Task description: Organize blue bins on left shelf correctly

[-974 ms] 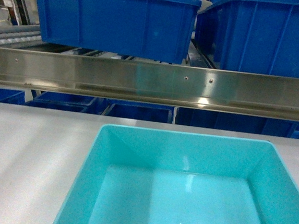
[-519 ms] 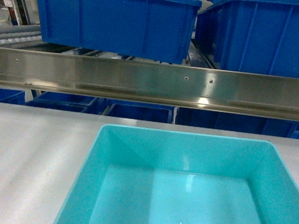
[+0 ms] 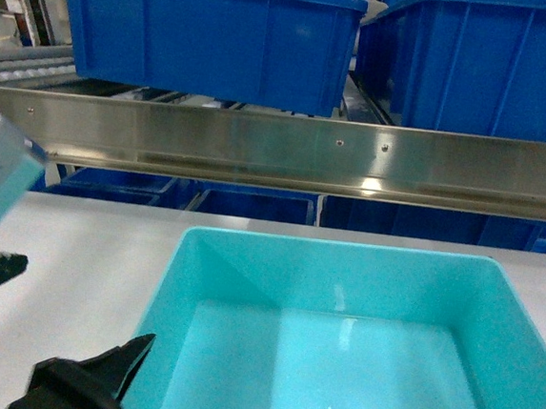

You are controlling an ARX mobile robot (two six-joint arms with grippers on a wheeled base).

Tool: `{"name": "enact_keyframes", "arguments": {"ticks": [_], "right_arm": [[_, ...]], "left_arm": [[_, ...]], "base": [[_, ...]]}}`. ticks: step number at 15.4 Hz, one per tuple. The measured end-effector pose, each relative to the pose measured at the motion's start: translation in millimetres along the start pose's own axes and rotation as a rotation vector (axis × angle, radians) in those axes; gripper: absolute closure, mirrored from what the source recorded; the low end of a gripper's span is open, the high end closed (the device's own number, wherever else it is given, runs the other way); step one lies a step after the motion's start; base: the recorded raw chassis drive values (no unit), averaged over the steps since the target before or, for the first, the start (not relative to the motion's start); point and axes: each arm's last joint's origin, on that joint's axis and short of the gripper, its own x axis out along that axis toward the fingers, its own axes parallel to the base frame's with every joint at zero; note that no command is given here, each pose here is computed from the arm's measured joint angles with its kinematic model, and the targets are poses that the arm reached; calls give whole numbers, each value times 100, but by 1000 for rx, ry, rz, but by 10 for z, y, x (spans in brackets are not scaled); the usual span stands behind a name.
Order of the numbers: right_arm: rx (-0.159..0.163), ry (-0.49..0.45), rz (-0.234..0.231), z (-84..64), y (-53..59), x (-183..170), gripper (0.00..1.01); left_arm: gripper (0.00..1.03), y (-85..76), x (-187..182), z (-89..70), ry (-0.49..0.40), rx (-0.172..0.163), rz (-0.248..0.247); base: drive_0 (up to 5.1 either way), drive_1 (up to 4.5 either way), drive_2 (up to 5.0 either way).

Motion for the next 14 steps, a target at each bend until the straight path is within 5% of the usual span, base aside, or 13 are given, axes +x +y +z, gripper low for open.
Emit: {"name": "enact_keyframes", "arguments": {"ticks": [2, 5, 7, 10, 14], "right_arm": [[12, 58, 5, 59, -27, 224, 3], [17, 86, -44, 89, -46, 364, 3], [28, 153, -51, -23, -42, 454, 3], [32, 190, -56, -98, -37, 501, 3], [26, 215, -78, -175, -21, 543, 3]], "left_arm": [[5, 61, 296, -15, 90, -95, 53], [5, 44, 469, -54, 174, -208, -18], [5, -20, 570, -168, 251, -241, -50], [5, -38, 655, -266, 289, -283, -27], [5, -116, 703, -309, 301, -299, -39]], "base": [[0, 0, 0], [0, 0, 0], [0, 0, 0], [0, 0, 0], [0, 0, 0]]}}
